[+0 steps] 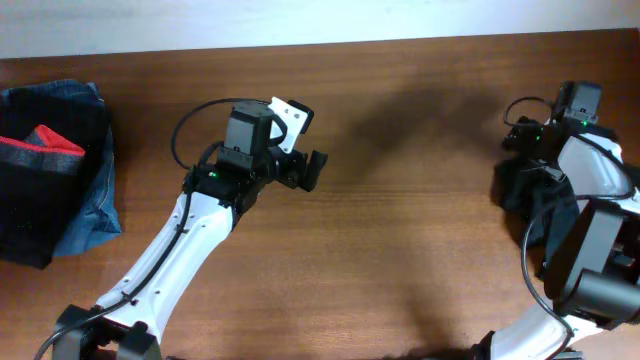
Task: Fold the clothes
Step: 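Move the right gripper to the black garment and grasp it, then lift the black garment with the right gripper and drop it center table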
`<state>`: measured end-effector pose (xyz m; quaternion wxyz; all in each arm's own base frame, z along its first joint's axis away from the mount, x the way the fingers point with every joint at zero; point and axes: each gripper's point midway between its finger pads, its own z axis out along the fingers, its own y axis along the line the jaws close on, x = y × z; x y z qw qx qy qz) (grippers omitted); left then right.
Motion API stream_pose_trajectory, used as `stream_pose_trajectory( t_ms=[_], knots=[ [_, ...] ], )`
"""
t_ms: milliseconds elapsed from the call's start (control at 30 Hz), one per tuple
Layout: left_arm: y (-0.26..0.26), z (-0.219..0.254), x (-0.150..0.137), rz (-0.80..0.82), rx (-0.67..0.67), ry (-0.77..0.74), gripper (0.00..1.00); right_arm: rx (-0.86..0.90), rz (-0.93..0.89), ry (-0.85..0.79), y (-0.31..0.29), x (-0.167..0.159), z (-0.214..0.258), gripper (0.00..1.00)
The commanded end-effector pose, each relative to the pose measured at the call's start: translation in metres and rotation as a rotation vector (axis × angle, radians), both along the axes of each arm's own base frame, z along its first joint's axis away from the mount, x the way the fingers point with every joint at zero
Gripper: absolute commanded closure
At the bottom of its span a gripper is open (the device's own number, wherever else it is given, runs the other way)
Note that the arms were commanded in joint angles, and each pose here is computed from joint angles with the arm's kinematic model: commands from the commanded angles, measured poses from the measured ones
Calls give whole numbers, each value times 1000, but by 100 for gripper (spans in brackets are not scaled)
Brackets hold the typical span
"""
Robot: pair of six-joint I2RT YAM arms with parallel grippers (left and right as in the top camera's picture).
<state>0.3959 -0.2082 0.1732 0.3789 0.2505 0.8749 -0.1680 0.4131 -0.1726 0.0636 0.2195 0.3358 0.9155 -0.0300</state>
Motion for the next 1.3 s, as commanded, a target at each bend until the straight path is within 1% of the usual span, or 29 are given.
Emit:
stream_pose_trajectory(
  t_ms=[0,167,367,400,433,467,500,533,567,600,633,667,767,900,933,967,1033,1167,1200,1267],
  knots=[
    [-2,5,5,8,-4,-13,1,-64,-84,37,-18,-7,-2,16],
    [-2,5,4,8,-3,-12,1,-94,-106,73,-23,-15,-10,19],
    [-2,5,4,8,-3,-12,1,-78,-104,121,-22,-16,-37,19],
    [-2,5,4,7,-3,-12,1,-78,-103,124,-22,-16,-38,20],
    [-2,5,4,7,-3,-12,1,-76,-103,127,-22,-16,-40,23],
    [-2,5,4,7,-3,-12,1,-74,-103,131,-22,-17,-42,31],
    [-2,5,4,7,-3,-12,1,-71,-114,130,-22,-17,-42,42],
    [-2,5,4,7,-3,-12,1,-66,-115,128,-21,-17,-42,54],
    [-2,5,4,7,-3,-12,1,-55,-109,119,-19,-15,-41,71],
    [-2,5,4,8,-3,-12,1,-42,-103,109,-18,-12,-40,82],
    [-2,5,4,8,-3,-13,1,-35,-100,102,-16,-10,-38,91],
    [-2,5,4,8,-3,-12,1,-19,-92,90,-14,-6,-35,96],
    [-2,5,4,8,-3,-12,1,1,-77,56,-11,2,-12,96],
    [-2,5,4,8,-3,-13,1,-11,-15,4,-9,12,38,96],
    [-2,5,4,8,-3,-13,1,-10,76,-35,-2,21,64,96],
    [-2,5,4,8,-3,-13,1,-8,126,-55,2,24,78,96],
    [-2,5,4,8,-3,-12,1,0,235,-125,15,32,120,96],
    [-2,5,4,8,-3,-12,1,36,369,-251,40,37,187,96],
    [-2,5,4,8,-3,-12,1,43,425,-301,50,36,212,96],
    [-2,5,4,8,-3,-12,1,43,459,-337,57,33,234,96]
  ],
)
